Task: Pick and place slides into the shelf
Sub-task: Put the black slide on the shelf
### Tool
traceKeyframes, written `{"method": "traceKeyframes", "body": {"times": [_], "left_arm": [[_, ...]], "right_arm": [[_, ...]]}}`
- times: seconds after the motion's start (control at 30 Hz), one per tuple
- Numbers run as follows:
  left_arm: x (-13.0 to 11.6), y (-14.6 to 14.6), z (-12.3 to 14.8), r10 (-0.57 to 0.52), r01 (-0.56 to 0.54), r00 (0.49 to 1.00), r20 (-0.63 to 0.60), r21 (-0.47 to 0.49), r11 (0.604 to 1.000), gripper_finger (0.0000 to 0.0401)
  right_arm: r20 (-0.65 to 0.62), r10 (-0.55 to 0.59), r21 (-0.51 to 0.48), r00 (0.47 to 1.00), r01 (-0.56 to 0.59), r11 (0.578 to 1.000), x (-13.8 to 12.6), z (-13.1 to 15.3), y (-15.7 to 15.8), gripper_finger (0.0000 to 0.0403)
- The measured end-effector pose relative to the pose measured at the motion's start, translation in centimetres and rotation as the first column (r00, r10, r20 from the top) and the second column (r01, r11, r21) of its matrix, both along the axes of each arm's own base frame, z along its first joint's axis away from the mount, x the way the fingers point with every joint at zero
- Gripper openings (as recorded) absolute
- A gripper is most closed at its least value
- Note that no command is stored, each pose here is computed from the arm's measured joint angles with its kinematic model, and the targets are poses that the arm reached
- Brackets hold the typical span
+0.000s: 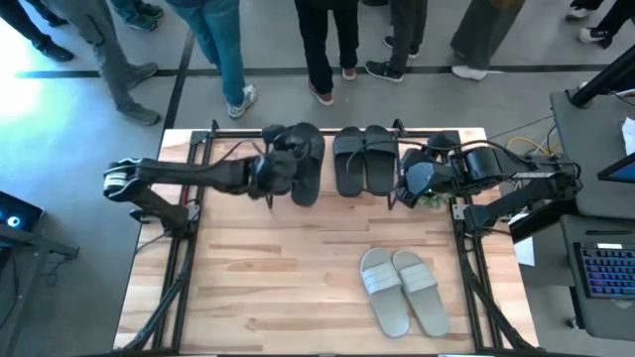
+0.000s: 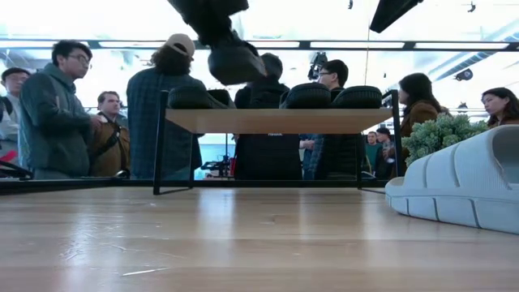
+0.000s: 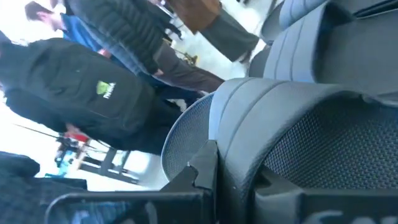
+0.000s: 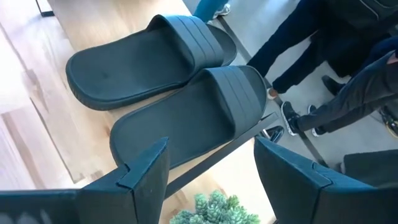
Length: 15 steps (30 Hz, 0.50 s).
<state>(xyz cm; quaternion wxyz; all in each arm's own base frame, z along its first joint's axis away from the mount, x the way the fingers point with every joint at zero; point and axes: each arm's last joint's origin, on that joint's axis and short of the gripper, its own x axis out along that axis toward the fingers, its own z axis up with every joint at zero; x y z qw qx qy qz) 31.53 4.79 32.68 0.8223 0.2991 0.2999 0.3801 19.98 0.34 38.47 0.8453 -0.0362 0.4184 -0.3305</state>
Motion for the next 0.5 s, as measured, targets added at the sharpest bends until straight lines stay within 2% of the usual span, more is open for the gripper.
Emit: {"method": "traceKeyframes", "body": {"times": [0.2, 0.5], "left_arm": [[1.9, 2.1, -1.2, -0.02, 0.021, 0.996, -0.085, 0.003, 1.0, 0.0], [3.8, 3.7, -0.6, 0.003, -0.004, 0.995, -0.099, -0.007, 1.0, 0.0]], "right_arm": [[0.009, -0.011, 0.007, 1.0, 0.011, 1.0, 0.0, 0.0, 0.0, 0.0224], [0.023, -0.03, 0.02, 0.999, 0.03, 0.999, 0.0, 0.0, 0.0, 0.0224]]}}
